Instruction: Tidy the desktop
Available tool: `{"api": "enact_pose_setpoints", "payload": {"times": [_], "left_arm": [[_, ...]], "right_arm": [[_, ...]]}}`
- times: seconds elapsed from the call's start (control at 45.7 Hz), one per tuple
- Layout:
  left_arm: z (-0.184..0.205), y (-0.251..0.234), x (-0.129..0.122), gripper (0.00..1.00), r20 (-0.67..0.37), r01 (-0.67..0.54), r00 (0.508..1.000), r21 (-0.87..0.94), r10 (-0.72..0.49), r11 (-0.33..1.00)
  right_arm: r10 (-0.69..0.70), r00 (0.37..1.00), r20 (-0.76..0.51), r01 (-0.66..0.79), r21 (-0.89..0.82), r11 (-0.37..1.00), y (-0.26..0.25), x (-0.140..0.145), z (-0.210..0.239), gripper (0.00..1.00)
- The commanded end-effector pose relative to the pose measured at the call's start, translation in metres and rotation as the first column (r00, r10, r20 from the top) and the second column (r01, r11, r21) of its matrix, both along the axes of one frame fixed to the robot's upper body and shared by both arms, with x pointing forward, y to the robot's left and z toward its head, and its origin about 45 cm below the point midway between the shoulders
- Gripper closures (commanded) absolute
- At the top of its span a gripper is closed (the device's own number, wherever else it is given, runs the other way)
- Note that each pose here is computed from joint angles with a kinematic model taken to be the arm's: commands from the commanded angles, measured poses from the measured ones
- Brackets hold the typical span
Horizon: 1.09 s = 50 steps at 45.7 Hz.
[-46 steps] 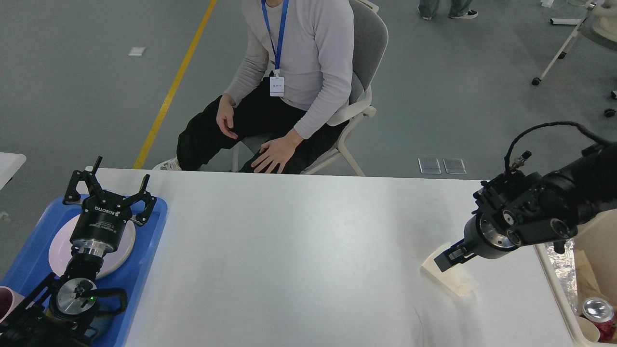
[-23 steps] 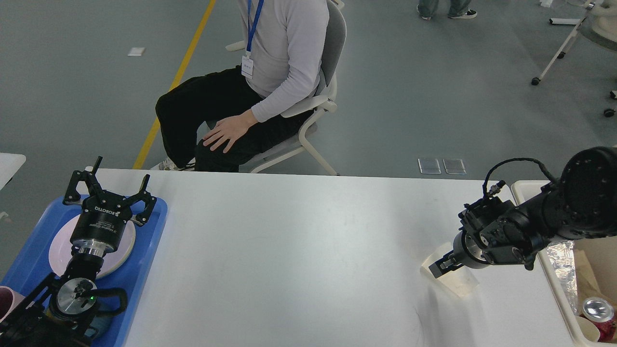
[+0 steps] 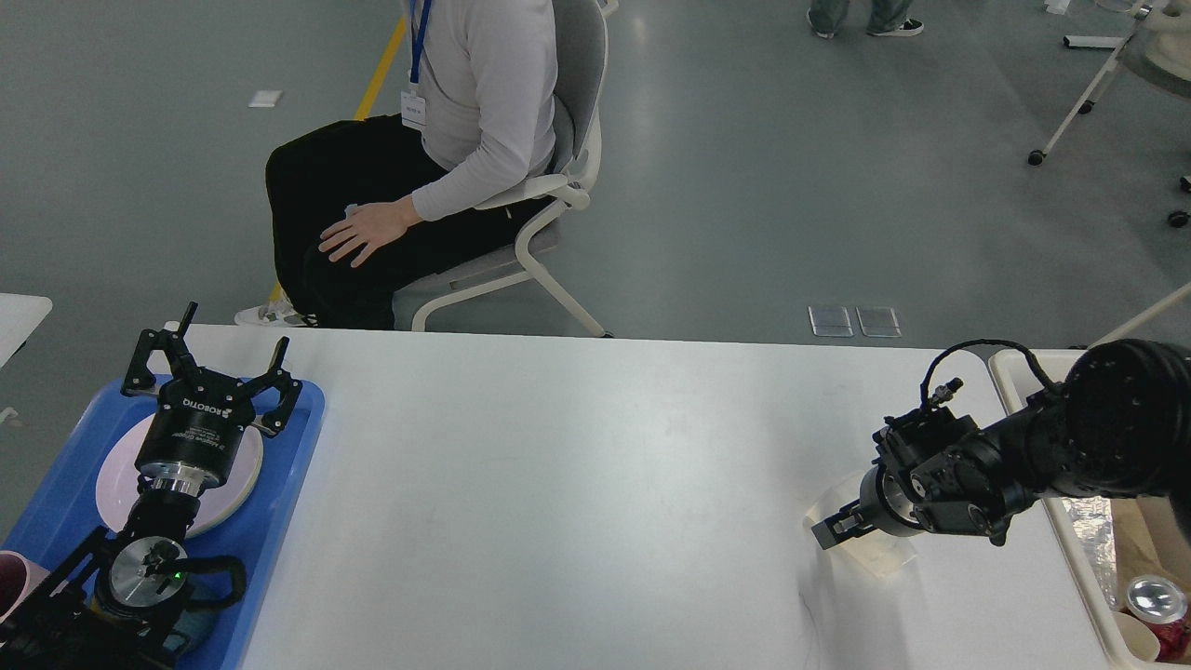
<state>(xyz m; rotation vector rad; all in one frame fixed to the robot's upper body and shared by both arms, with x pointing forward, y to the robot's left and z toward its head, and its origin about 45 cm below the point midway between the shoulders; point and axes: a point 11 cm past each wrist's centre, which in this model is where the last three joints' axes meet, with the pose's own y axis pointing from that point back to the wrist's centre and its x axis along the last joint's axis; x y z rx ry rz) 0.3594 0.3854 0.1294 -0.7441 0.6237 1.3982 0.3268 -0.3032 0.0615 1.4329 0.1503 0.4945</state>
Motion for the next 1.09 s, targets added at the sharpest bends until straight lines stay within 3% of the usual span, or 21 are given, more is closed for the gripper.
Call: {"api": "enact_pose_setpoints", "payload": {"times": [0.0,0.066,0.109,0.153,0.263,0.416,0.679,0.92,1.073], "left_arm": [[0.000,0.000,0.000,0.04,0.001,-0.001,1.000,0.000,0.001,1.000],[0.000,0.000,0.000,0.04,0.000,0.001,1.000,0.000,-0.001,1.000],[0.000,0.000,0.000,0.04,0.000,0.001,1.000,0.000,-0.001,1.000],[0.000,0.000,0.000,0.04,0.000,-0.001,1.000,0.000,0.001,1.000],[0.000,0.000,0.000,0.04,0.000,0.001,1.000,0.000,-0.001,1.000],[0.000,0.000,0.000,0.04,0.000,0.001,1.000,0.000,-0.001,1.000],[0.000,0.000,0.000,0.04,0.000,0.001,1.000,0.000,-0.001,1.000],[0.000,0.000,0.000,0.04,-0.001,0.000,1.000,0.000,0.000,1.000],[0.000,0.000,0.000,0.04,0.000,0.001,1.000,0.000,-0.001,1.000]], "right_arm": [[-0.008,1.000,0.003,0.008,0.011,1.000,0.002,-0.001,-0.003,0.14],[-0.019,1.000,0.011,0.018,0.019,1.000,0.002,0.000,-0.006,0.15],[-0.025,1.000,0.015,0.024,0.024,0.999,0.003,0.001,-0.007,0.21],[-0.029,0.999,0.016,0.028,0.025,0.999,0.002,0.001,-0.007,0.33],[-0.051,0.998,0.023,0.050,0.030,0.998,0.000,0.004,-0.003,0.74],[-0.089,0.996,0.024,0.088,0.052,0.995,0.004,0.008,0.007,1.00],[-0.311,0.950,0.031,0.304,0.143,0.942,-0.003,0.022,0.052,1.00],[-0.396,0.910,-0.120,0.412,0.174,0.894,0.018,0.028,0.138,1.00],[-0.516,0.834,-0.194,0.548,0.178,0.818,0.032,0.032,0.194,1.00]]}}
